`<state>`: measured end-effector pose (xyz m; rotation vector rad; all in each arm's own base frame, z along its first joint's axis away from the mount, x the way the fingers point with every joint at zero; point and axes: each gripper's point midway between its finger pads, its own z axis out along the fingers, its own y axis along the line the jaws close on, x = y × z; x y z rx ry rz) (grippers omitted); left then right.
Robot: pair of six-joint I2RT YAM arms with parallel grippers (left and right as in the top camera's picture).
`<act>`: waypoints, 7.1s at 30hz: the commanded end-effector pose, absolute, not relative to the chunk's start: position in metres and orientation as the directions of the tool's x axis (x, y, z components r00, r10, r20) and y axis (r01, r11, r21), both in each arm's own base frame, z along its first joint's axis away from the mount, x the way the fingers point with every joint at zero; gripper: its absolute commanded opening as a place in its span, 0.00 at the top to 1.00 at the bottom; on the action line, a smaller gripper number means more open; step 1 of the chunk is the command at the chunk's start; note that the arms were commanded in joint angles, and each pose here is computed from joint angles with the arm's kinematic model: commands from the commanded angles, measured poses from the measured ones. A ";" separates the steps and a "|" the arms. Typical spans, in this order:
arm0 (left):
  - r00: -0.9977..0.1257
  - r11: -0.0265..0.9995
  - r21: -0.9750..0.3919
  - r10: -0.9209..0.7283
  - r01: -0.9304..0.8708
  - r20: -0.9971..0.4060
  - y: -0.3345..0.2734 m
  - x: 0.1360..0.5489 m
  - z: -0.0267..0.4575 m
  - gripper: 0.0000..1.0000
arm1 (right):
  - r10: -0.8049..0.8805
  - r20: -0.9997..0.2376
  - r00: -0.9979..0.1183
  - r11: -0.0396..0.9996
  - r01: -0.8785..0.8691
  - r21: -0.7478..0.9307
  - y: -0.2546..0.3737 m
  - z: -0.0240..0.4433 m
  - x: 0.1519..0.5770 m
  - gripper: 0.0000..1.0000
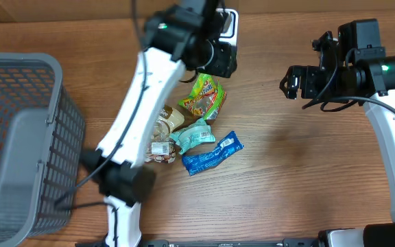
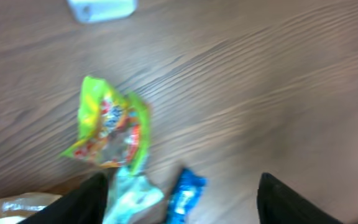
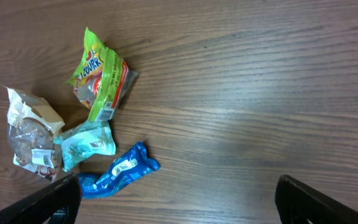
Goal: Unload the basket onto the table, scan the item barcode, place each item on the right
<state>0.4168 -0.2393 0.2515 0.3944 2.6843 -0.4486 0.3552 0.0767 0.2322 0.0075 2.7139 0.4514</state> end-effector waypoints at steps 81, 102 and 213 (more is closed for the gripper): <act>-0.741 0.729 -0.446 0.125 0.520 -0.660 -0.210 0.410 0.383 0.96 | 0.065 -0.386 -0.920 0.947 -0.065 0.313 0.078 0.239 0.356 0.00; -0.526 0.765 0.586 0.394 -0.266 -0.753 -0.219 0.582 0.231 0.96 | 0.065 -0.390 -0.919 0.948 -0.066 0.313 0.078 0.239 0.357 0.00; -0.664 0.973 -0.198 -0.072 0.117 -0.744 -0.104 0.456 0.403 0.25 | 0.215 -0.120 -0.969 0.894 0.146 0.423 0.056 0.156 0.373 0.31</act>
